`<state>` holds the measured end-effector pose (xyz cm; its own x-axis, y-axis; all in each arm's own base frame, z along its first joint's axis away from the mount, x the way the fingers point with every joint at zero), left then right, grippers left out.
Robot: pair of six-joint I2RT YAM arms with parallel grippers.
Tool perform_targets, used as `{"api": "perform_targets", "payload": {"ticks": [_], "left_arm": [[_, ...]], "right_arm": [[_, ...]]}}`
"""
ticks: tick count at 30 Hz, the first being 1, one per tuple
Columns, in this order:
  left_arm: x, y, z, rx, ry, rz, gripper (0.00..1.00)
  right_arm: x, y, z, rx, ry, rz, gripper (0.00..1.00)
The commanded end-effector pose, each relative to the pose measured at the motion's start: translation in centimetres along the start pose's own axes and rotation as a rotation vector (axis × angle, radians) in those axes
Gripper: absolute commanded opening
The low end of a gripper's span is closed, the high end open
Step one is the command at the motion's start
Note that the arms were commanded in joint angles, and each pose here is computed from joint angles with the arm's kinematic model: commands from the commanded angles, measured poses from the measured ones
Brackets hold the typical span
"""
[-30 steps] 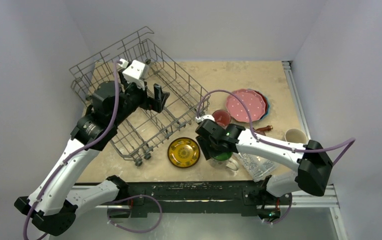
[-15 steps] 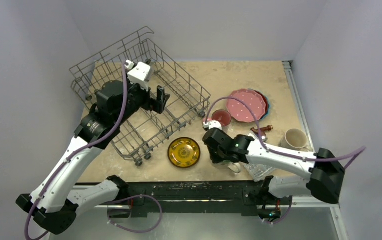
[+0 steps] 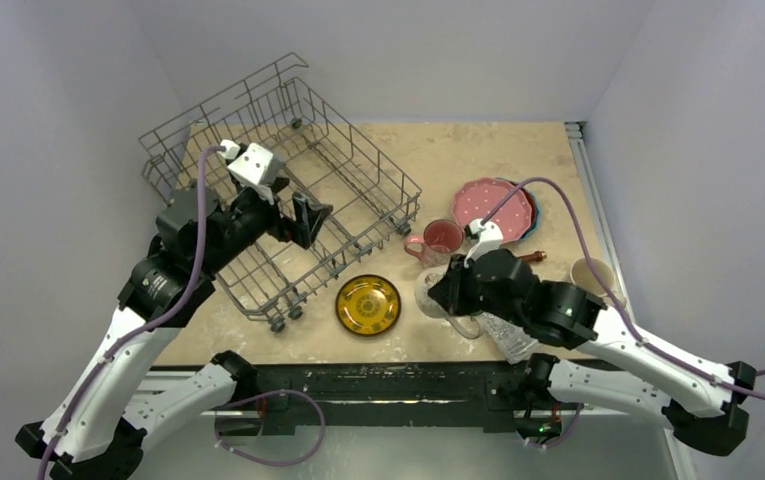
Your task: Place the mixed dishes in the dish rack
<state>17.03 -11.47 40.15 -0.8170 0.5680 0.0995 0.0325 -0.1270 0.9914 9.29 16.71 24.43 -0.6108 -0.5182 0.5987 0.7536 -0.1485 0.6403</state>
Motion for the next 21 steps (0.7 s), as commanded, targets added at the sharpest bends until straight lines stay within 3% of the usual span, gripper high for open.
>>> {"api": "perform_targets", "payload": {"ticks": [1,8,15,21], "left_arm": [[1.5,0.0,-1.8,0.258,-0.081,0.047,1.00],[4.2,-2.3,-3.9,0.589,-0.160,-0.018,1.00],[6.3,-2.1,-4.8,0.704,-0.219,0.010,1.00],[4.7,-2.5,-5.7,0.823,-0.299,0.040,1.00]], "right_arm": [[5.1,6.7,6.2,-0.038,0.322,-0.206,0.00],[6.9,12.8,11.4,-0.078,0.712,-0.254,0.00],[5.6,17.4,10.9,-0.305,1.163,-0.218,0.00],[4.0,18.4,11.4,-0.528,1.436,-0.222,0.00]]}}
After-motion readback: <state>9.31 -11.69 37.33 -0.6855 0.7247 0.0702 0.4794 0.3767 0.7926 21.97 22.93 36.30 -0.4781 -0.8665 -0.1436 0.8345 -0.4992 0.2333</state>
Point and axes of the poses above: each gripper's point midway between its finger pads, its own x axis back along the fingers, its own z axis along the line the jaws close on, y = z × x, the point moved 9 cm from there along x, back along the fingers, and after that the axes turned 6 degrees about -x, right-handed, at the moved point
